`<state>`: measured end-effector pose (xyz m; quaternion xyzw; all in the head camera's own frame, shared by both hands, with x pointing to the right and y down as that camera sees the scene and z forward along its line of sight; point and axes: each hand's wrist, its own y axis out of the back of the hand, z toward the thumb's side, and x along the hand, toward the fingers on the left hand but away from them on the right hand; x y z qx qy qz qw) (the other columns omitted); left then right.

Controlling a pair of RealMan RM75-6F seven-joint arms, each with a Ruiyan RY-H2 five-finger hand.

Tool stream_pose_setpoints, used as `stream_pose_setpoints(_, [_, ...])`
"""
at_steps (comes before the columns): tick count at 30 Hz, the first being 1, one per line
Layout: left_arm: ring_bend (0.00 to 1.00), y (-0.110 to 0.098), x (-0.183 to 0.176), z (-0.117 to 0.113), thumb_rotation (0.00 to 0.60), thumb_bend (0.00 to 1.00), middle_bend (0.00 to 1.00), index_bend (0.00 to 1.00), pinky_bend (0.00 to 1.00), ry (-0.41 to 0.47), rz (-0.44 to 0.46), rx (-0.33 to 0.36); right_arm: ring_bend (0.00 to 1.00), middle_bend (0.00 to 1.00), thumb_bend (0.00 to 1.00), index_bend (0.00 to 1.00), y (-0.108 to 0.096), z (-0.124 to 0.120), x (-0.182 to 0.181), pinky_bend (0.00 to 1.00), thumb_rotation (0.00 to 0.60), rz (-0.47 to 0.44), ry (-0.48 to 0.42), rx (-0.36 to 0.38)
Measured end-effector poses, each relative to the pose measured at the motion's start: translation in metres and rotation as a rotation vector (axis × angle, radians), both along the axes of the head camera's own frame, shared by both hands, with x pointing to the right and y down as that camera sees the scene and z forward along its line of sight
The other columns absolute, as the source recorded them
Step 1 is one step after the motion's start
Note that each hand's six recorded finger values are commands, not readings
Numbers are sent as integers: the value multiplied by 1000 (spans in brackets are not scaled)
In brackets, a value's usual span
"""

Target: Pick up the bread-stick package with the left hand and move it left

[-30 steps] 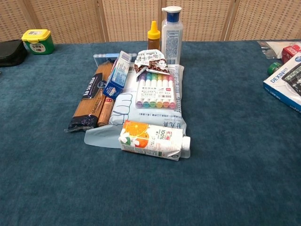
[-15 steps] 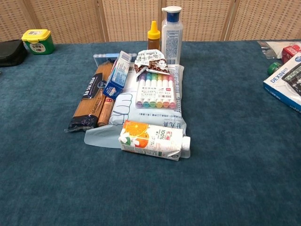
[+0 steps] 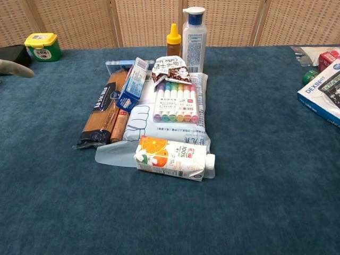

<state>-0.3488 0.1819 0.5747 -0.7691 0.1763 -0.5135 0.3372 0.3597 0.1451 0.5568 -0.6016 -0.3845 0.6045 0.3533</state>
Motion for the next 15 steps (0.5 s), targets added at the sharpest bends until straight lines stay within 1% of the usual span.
stream_pose_setpoints(4, [0, -8, 19, 9, 600, 191, 75, 0, 0, 18, 50, -44, 0, 0, 0, 0, -1, -4, 1, 0, 499, 5, 5, 9])
stream_pose_setpoints(10, [0, -15, 43, 24, 600, 192, 84, 0, 0, 59, 91, -140, 0, 0, 0, 0, -1, -8, 3, 0, 501, 15, 9, 14])
stream_pose_setpoints(15, [0, -18, 59, 37, 600, 191, 87, 0, 0, 74, 122, -199, 0, 0, 0, 0, 0, -9, 6, 0, 499, 26, 11, 15])
